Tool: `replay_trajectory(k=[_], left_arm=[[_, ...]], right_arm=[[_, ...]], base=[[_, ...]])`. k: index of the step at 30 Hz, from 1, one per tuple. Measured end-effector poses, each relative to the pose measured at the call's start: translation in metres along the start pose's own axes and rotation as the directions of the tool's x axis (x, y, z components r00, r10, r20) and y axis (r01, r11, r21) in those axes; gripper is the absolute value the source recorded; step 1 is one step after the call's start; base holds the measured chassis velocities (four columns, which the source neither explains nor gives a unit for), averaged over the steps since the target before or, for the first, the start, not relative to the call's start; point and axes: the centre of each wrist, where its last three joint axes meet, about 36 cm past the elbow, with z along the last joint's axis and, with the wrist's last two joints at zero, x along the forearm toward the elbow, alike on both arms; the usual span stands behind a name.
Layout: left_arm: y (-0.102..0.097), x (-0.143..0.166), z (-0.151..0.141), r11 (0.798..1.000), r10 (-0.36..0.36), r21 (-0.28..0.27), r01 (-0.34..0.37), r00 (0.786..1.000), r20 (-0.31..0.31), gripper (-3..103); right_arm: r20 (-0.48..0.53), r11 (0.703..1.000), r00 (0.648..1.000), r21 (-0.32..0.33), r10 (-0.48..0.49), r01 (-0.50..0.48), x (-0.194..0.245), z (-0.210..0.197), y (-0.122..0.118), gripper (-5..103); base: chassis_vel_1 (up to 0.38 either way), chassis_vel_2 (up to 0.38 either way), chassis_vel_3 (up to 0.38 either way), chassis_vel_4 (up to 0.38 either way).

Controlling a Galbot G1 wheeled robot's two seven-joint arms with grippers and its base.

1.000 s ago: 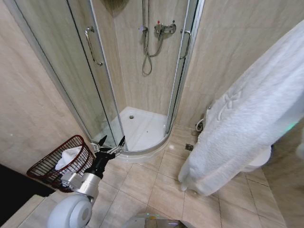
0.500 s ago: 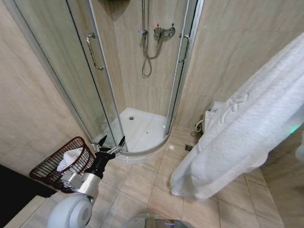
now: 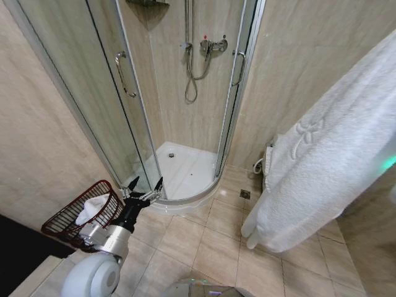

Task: Discard the used towel into the hamper.

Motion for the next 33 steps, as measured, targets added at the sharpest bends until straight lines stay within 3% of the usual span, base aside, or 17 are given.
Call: replay_trajectory(k=[20, 27, 33], left_arm=[[0.0, 0.0, 0.0, 1.0, 0.0, 0.0, 0.0, 1.0, 0.0, 100], [0.0, 0.0, 0.0, 1.0, 0.0, 0.0, 0.0, 1.0, 0.0, 100], [0.0, 0.0, 0.0, 1.0, 0.0, 0.0, 0.0, 1.0, 0.0, 100]], right_arm=[[0.02, 1.0, 1.0, 0.01, -0.022, 0.022, -0.007, -0.007, -0.004, 12], [0.056, 0.998, 0.998, -0.067, -0.002, 0.006, -0.01, -0.041, -0.002, 12], [0.076, 0.999, 0.997, -0.04, 0.007, -0.004, -0.014, -0.058, -0.013, 12]], base=[[0.0, 0.0, 0.0, 0.0], [0.0, 0.0, 0.0, 0.0], [0.0, 0.0, 0.0, 0.0]])
